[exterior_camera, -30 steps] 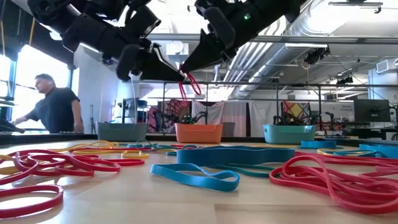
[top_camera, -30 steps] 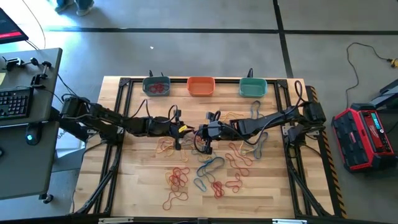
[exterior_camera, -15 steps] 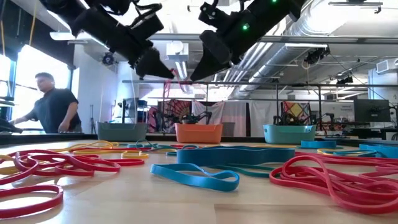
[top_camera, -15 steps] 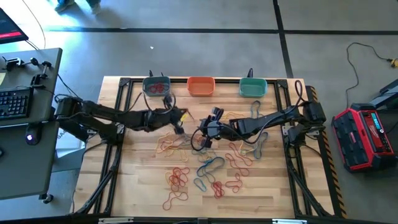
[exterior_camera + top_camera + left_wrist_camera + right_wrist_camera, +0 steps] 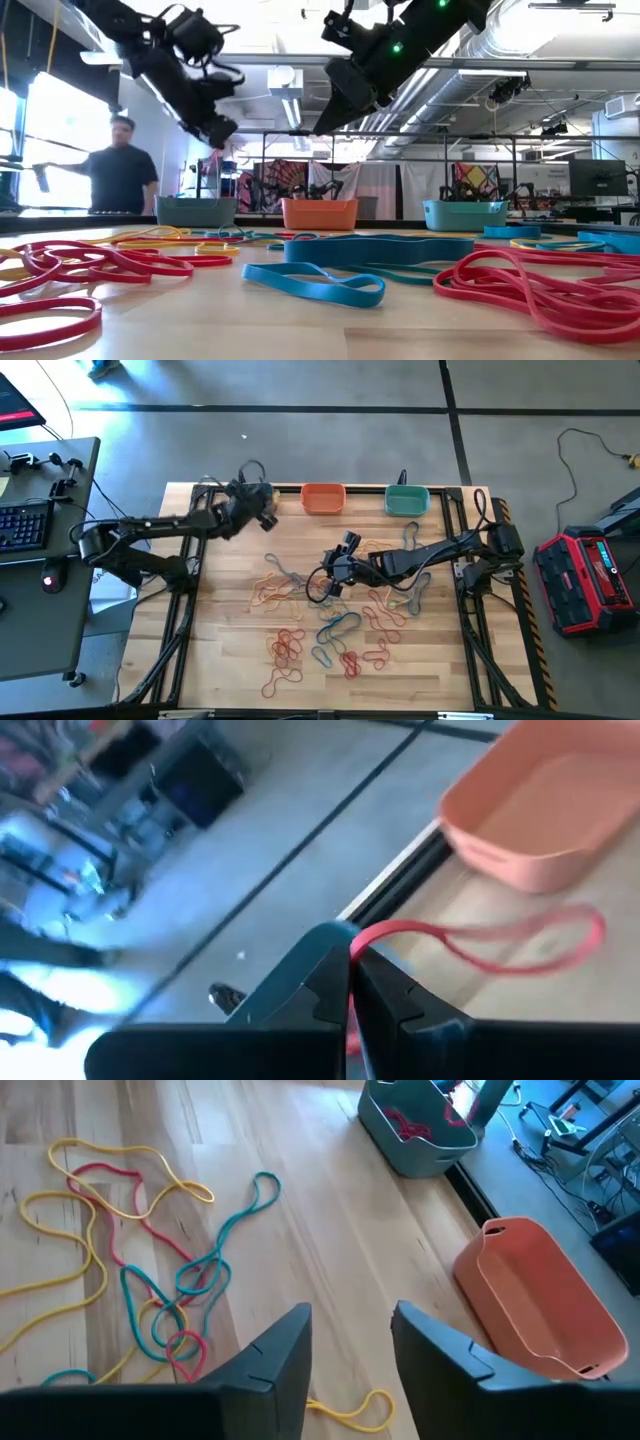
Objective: Sort rubber bands into baskets
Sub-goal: Put the red rubber band into the blue bin
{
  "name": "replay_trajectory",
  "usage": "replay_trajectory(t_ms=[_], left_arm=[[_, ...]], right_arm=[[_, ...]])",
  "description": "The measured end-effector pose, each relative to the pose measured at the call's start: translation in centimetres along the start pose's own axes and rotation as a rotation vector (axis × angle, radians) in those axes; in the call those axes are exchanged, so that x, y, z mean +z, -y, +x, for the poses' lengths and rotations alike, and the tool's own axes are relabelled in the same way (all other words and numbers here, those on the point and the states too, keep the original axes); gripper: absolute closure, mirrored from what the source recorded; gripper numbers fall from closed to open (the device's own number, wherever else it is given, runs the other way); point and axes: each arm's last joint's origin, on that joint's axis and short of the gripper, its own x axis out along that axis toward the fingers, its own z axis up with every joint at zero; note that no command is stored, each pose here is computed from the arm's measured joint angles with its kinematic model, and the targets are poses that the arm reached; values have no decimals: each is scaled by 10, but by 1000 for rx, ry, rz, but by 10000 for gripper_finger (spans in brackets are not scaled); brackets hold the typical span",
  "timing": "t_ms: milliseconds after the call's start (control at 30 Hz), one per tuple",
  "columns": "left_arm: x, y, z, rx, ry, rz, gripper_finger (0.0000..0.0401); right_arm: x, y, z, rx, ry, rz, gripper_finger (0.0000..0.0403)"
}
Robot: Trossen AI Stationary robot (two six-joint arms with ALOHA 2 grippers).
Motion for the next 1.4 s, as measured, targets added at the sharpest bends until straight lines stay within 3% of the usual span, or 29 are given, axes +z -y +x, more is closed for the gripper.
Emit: replay_trajectory(t_ms=[333, 767, 1167, 1400], left_arm=[[-21, -54, 41, -153, -78, -193, 389], [-44, -50, 79, -170, -183, -212, 349], [-35, -55, 68, -227, -124, -230, 258], [-15, -51, 42, -297, 6, -240, 242]], right_arm=[[0, 5, 3, 11, -7, 32, 275], [-4, 6, 4, 15, -40, 19, 275], [-6, 4, -2, 128, -87, 63, 275], [-20, 5, -28, 145, -269, 92, 275]])
